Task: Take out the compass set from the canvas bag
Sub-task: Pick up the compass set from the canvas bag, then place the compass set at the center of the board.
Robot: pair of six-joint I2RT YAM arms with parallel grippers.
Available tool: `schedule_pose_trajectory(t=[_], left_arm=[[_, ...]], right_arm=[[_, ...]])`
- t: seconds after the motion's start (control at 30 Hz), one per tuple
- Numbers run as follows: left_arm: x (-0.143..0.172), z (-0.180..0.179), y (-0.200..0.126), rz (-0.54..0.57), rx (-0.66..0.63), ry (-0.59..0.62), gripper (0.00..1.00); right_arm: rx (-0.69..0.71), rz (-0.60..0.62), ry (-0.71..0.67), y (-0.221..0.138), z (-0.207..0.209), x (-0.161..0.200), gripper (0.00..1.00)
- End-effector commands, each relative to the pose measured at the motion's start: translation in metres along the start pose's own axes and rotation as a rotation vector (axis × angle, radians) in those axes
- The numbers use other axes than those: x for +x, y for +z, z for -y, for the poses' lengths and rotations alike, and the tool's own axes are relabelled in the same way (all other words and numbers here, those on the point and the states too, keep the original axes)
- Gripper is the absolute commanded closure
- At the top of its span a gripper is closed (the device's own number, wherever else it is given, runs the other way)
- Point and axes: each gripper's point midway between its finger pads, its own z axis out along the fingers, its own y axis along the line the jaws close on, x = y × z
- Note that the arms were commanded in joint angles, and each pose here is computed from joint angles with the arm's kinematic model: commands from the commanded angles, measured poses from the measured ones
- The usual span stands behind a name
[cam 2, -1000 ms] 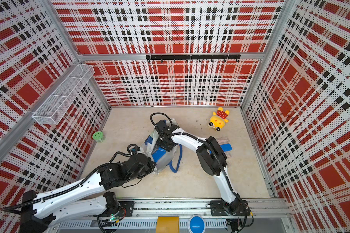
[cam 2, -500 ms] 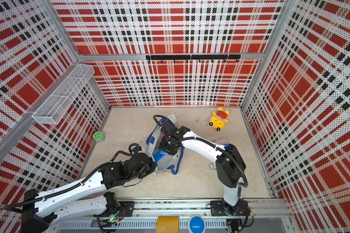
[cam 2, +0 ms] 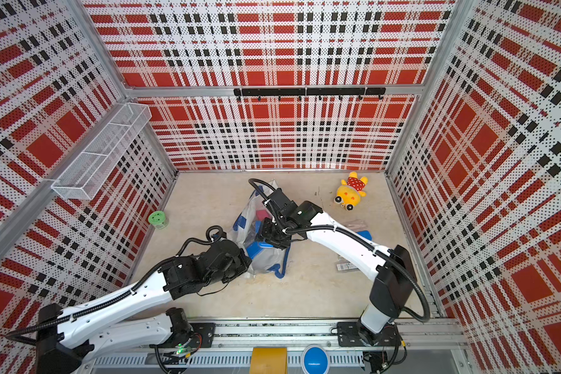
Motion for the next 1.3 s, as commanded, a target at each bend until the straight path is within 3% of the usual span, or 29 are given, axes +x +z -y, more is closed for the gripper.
schedule_pose_trajectory(t=[0.0, 0.13, 0.3, 0.5, 0.73, 1.03, 1.27], left_arm=[[-0.009, 0.009, -0.006, 0.011, 0.027, -0.011, 1.00], [-0.013, 0.007, -0.007, 0.018, 0.023, -0.021, 1.00], [-0.015, 0.008, -0.009, 0.021, 0.022, -0.020, 1.00], [-0.017, 0.008, -0.013, 0.027, 0.026, -0.021, 1.00], [-0.018, 0.008, -0.017, 0.029, 0.027, -0.017, 1.00], [-0.019, 0.010, -0.021, 0.032, 0.035, -0.010, 1.00], [-0.021, 0.008, -0.027, 0.047, 0.038, -0.017, 1.00]], right_arm=[[0.003, 0.091, -0.117, -0.045, -0.006, -0.005, 0.68], [0.052, 0.195, -0.174, -0.086, 0.007, -0.014, 0.68], [0.096, 0.291, -0.108, -0.128, 0.045, -0.031, 0.68], [0.133, 0.350, -0.018, -0.145, 0.095, -0.050, 0.67], [0.291, 0.247, -0.032, -0.095, 0.148, -0.074, 0.68], [0.521, 0.127, -0.122, -0.019, 0.194, -0.131, 0.68], [0.583, 0.082, -0.088, 0.026, 0.218, -0.166, 0.68]])
